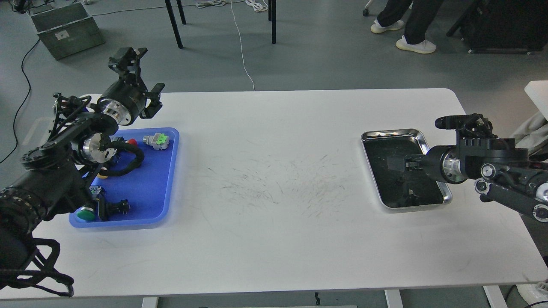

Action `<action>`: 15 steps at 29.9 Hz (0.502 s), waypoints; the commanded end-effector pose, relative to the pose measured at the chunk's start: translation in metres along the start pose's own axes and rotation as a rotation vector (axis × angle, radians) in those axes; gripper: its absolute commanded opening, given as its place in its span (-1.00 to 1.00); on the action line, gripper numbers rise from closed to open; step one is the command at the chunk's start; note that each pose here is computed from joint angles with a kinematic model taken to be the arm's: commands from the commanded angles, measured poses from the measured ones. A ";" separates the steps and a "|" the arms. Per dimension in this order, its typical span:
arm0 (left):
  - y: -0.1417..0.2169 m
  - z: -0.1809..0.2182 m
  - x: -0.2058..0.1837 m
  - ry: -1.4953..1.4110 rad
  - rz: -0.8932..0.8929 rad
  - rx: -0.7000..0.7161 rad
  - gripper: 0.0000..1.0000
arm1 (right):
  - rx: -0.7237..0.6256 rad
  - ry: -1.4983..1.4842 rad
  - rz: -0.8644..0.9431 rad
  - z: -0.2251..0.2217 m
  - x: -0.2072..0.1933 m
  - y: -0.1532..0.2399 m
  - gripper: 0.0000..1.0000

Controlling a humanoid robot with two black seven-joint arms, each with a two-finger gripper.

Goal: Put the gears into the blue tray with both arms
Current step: 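Grasp another small black part in the metal tray with the right gripper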

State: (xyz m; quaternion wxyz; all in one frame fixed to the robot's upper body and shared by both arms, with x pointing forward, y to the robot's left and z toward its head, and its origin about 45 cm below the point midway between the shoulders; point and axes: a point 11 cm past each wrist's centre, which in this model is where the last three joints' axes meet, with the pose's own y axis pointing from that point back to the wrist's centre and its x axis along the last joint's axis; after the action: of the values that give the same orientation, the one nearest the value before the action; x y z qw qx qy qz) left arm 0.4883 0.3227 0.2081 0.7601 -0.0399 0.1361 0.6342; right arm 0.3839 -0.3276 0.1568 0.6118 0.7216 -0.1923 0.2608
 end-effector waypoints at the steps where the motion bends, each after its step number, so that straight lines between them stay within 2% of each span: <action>1: 0.000 -0.001 0.000 0.001 0.001 0.002 0.96 | 0.005 0.020 -0.011 -0.007 -0.006 -0.009 0.94; 11: 0.004 -0.008 0.003 0.004 0.008 0.012 0.96 | -0.009 0.071 -0.071 -0.005 -0.030 -0.016 0.85; 15: 0.004 -0.009 0.004 0.003 0.008 0.014 0.96 | -0.006 0.073 -0.071 -0.006 -0.030 -0.016 0.68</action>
State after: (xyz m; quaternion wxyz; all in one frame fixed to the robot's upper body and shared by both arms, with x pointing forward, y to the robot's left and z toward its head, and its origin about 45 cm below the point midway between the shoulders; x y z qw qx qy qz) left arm 0.4839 0.3249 0.2000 0.7575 -0.0355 0.1417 0.6363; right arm 0.3690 -0.3209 0.1268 0.6299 0.7156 -0.1458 0.2642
